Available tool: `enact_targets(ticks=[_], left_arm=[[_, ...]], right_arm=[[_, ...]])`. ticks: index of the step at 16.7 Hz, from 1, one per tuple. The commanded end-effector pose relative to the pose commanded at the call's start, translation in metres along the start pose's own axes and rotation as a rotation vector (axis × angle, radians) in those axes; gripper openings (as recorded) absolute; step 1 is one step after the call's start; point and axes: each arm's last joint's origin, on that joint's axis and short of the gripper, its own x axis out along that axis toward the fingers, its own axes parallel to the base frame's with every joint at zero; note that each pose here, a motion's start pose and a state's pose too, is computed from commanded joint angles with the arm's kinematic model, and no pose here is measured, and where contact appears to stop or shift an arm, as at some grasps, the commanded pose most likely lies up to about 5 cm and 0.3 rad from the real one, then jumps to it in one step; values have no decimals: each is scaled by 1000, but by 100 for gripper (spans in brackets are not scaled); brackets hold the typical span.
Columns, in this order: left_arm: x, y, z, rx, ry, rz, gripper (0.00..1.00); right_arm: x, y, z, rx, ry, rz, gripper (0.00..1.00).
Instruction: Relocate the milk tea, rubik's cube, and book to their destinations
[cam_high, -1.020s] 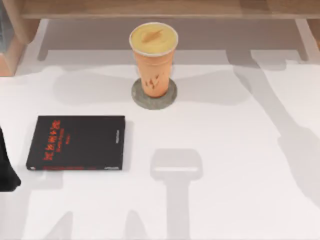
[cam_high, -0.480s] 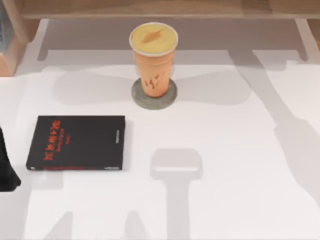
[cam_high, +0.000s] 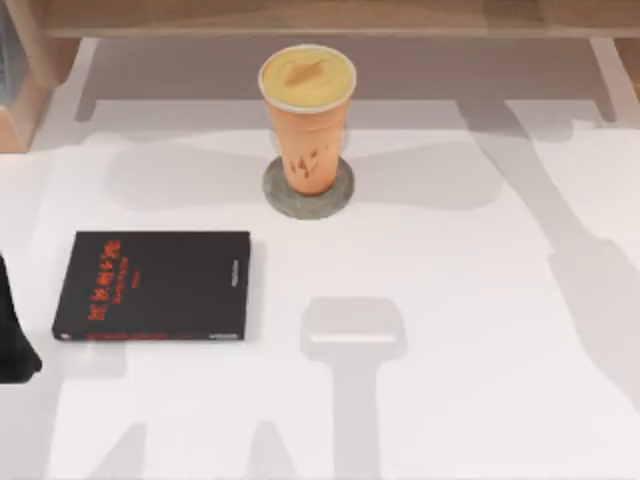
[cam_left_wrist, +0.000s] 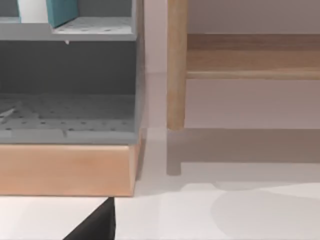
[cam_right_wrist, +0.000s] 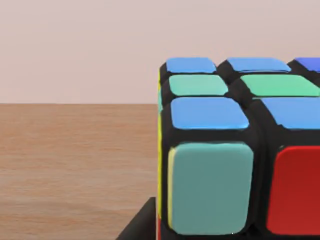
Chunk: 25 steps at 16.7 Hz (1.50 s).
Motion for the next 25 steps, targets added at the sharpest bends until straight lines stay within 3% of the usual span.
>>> enact_targets(ticks=[4,5,25], left_arm=[[0,0,0,0,0,0,100],[0,0,0,0,0,0,100],[0,0,0,0,0,0,100]], right_arm=[[0,0,0,0,0,0,98],[0,0,0,0,0,0,100],[-29,-1,-1,-1,2,-2,100]])
